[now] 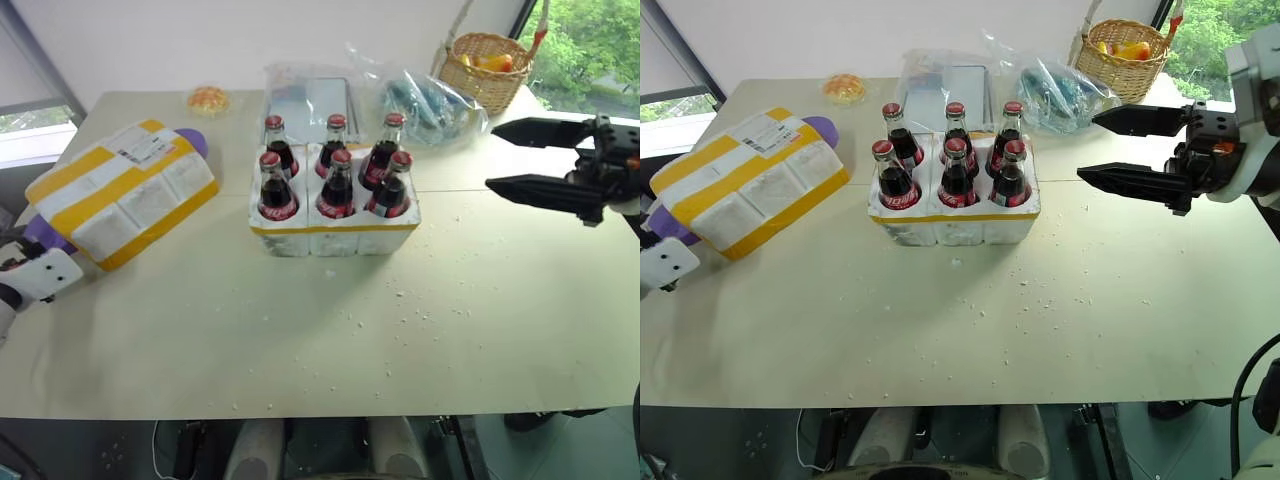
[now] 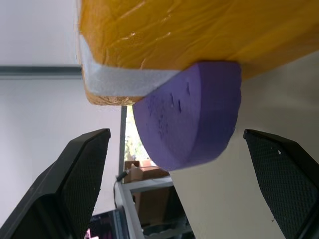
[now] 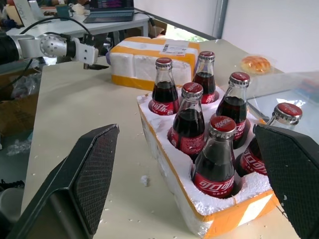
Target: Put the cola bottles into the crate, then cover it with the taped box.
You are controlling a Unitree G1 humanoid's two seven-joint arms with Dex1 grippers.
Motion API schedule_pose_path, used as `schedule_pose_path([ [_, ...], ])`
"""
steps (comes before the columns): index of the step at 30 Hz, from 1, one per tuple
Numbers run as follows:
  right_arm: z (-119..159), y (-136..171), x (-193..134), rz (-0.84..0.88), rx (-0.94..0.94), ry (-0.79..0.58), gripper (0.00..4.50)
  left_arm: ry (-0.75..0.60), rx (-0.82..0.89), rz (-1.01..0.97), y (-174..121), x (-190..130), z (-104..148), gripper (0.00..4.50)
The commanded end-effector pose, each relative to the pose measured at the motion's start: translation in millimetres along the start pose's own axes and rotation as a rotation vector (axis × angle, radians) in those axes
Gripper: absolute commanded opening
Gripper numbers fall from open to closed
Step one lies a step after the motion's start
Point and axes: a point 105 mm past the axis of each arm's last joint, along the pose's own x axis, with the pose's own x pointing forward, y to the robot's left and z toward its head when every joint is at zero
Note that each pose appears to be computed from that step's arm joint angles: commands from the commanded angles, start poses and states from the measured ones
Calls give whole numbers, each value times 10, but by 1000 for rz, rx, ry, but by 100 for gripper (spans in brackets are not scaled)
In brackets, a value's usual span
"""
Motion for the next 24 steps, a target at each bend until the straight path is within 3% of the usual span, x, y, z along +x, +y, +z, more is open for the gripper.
schedule_pose_path([
  [1, 210, 72, -60, -2, -78, -21, 442, 25, -22, 35, 14, 53, -67, 450],
  [17, 204, 96, -50, -31, -68, -49, 442, -5, 15, 35, 81, 359, 114, 450],
  [20, 203, 91, -46, -34, -69, -50, 450, -2, 10, 38, 86, 369, 111, 353],
  [24, 197, 68, -33, -39, -68, -57, 450, 1, -8, 34, 85, 372, 103, 159],
])
